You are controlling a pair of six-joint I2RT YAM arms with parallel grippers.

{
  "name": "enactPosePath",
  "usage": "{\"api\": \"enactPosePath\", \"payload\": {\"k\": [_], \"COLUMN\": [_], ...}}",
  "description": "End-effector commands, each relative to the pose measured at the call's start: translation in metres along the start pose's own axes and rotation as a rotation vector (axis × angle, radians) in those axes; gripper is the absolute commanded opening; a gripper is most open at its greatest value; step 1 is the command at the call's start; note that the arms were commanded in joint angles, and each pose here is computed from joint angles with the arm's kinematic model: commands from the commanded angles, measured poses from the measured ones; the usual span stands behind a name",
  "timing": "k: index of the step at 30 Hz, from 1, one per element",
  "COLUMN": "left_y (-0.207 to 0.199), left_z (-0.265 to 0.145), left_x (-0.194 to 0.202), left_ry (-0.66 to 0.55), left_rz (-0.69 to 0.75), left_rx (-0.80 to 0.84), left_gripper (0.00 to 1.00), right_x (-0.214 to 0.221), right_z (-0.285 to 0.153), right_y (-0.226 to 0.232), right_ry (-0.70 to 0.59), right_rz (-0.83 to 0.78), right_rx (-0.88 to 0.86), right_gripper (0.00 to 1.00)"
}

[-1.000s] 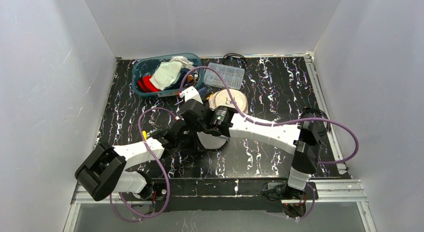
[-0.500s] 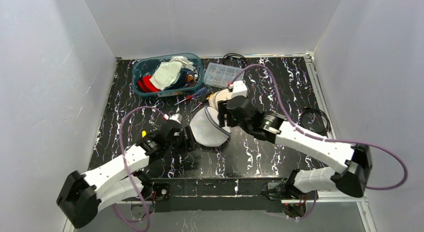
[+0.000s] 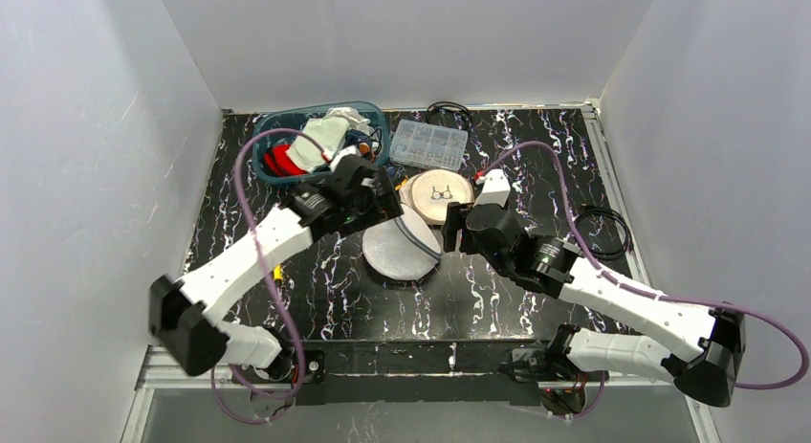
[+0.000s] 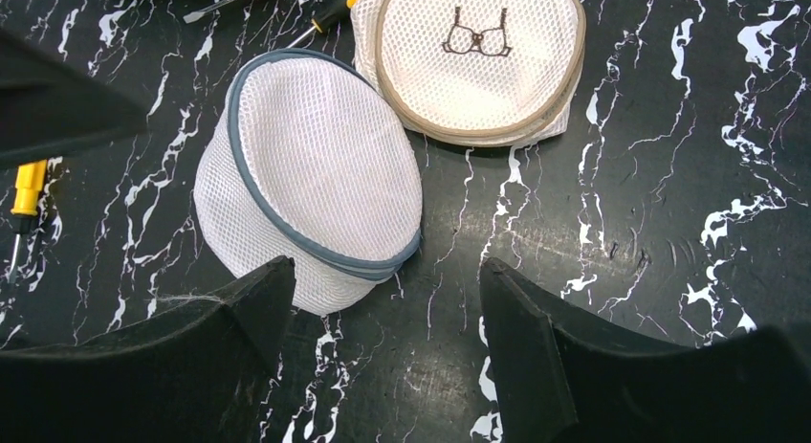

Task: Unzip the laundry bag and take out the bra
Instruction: Close the laundry bag at the center of the board.

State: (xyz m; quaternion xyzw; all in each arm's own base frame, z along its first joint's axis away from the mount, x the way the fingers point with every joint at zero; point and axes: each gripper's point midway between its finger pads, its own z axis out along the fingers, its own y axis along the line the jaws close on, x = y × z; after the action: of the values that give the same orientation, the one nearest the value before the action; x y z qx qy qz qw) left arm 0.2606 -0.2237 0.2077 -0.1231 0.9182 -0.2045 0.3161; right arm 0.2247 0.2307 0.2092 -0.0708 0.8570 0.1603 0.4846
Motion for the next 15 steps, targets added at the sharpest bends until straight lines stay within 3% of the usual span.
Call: {"api": "enactPosePath", "payload": {"k": [1,11,15], "left_y": [0.010,-0.002,0.002], "left_z": [0.026,0.070,0.083], "left_x": [0.014,0.021,0.025], "left_ry": [0.096,0.161,0.174], "left_rz": [0.021,0.037,0.055], "left_rx": [-0.129,-0.176,-0.204], "left_gripper": [0.99,0.98,0.83], "right_x": [-0.009,0.011,0.016], "right_z": [-0.008,-0.009,-0.008], "right_y": [-0.005,-0.008,-0.006], "right_ry": [-0.044,-0.020,-0.013], "right_rz": [0.052,0.073,0.080], "right_rx": [-0.004,-0.038,-0.050], "right_gripper": [0.79,0.79,0.79]}}
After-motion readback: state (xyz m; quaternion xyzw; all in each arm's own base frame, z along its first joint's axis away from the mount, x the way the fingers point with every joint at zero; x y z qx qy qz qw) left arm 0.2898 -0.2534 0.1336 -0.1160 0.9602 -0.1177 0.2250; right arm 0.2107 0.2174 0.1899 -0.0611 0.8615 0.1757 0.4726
